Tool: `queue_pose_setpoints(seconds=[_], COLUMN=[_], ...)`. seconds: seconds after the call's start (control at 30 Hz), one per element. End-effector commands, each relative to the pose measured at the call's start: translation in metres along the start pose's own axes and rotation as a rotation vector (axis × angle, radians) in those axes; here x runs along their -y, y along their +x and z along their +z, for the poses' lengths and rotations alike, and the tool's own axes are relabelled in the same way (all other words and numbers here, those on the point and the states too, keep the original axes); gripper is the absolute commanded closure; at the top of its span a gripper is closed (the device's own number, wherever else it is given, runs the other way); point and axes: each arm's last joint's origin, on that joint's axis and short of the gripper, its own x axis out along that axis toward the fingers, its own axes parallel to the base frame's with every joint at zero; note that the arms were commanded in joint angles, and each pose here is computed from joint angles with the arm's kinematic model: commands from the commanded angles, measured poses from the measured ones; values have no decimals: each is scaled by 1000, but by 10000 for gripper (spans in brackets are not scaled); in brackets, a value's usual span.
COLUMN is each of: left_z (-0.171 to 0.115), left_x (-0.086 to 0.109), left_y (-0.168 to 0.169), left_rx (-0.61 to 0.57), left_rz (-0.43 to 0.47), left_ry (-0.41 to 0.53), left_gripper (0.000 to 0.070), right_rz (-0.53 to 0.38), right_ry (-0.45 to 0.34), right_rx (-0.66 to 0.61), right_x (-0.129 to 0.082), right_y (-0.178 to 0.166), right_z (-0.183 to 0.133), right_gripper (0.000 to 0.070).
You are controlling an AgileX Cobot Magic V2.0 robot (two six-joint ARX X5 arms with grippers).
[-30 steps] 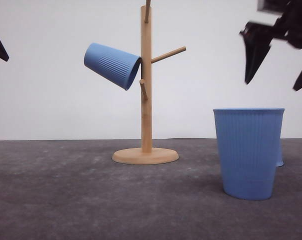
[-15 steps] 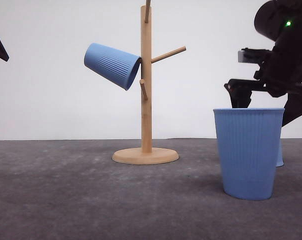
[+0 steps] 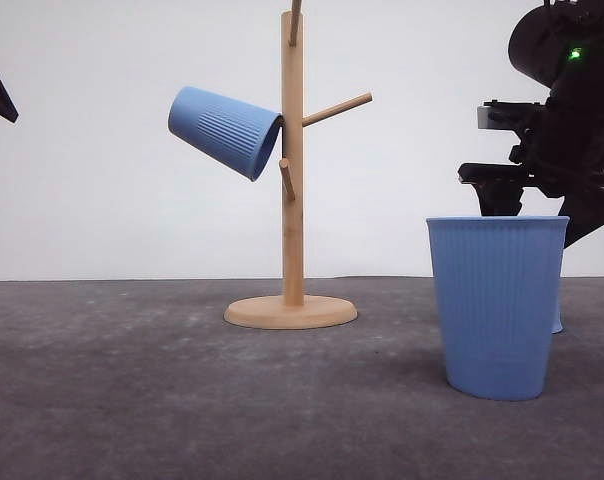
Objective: Place three cups
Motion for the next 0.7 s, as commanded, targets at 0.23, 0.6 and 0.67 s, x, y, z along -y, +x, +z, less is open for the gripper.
queue_pose_setpoints(seconds=[0.23,0.6,0.67], left_z=[2,3,3], left_x=[0,0,0], left_y=[0,0,0], left_rx=[7,8,9], left_rz=[0,0,0], left_ry=[2,2,3], left_gripper=[269,269,269], right_rz=[4,144,197], right_ry=[-41,46,58], right_rx=[60,252,255], right_x=[-3,2,4], right_y=[-23,-119,-131], right_z=[9,26,32], right_gripper=[319,319,319])
